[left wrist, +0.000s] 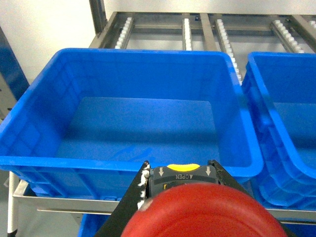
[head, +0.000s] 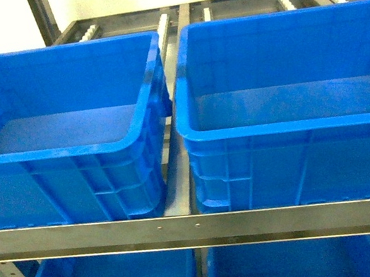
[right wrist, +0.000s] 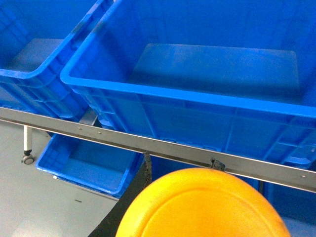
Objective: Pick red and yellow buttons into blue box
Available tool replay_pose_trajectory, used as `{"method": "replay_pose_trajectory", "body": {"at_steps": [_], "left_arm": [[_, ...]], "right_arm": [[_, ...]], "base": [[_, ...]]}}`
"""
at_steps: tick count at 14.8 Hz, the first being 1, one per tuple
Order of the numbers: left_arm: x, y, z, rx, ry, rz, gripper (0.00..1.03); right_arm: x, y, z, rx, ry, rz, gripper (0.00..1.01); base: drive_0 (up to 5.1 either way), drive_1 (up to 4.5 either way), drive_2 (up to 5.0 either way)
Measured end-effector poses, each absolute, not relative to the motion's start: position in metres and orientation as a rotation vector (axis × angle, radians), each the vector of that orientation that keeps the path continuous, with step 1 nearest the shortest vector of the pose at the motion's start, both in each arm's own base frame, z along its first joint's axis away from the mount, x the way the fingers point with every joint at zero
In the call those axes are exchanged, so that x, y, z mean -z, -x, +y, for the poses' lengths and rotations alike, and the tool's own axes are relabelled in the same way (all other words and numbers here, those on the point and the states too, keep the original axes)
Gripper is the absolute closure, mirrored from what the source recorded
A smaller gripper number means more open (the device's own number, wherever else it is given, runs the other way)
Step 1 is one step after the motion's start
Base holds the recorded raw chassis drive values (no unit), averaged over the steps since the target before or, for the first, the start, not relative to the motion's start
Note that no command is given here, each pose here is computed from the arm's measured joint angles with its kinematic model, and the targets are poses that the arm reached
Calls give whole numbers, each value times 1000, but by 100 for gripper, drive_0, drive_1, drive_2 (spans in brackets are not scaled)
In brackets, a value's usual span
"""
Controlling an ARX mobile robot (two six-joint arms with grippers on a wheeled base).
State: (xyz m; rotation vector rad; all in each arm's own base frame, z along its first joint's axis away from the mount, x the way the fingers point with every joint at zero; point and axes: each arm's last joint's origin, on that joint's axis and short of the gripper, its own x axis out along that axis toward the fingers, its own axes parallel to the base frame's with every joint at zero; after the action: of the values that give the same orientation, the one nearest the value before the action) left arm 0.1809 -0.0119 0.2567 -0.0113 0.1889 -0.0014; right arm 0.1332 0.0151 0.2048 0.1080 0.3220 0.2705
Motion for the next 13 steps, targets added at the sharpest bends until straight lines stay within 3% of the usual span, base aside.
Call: {"method": "replay_pose_trajectory", "body": {"at_steps": [9,13], "left_arm": [[-257,-181,-12,3,12,185,76],[-258,-180,-12,0,12,179,76]], "right_arm": [[-205,-133,15,-267,-107,322,74],[-205,-133,15,-266,-107,321,74]], "base": [[492,-342,-114],[0,0,0]]}}
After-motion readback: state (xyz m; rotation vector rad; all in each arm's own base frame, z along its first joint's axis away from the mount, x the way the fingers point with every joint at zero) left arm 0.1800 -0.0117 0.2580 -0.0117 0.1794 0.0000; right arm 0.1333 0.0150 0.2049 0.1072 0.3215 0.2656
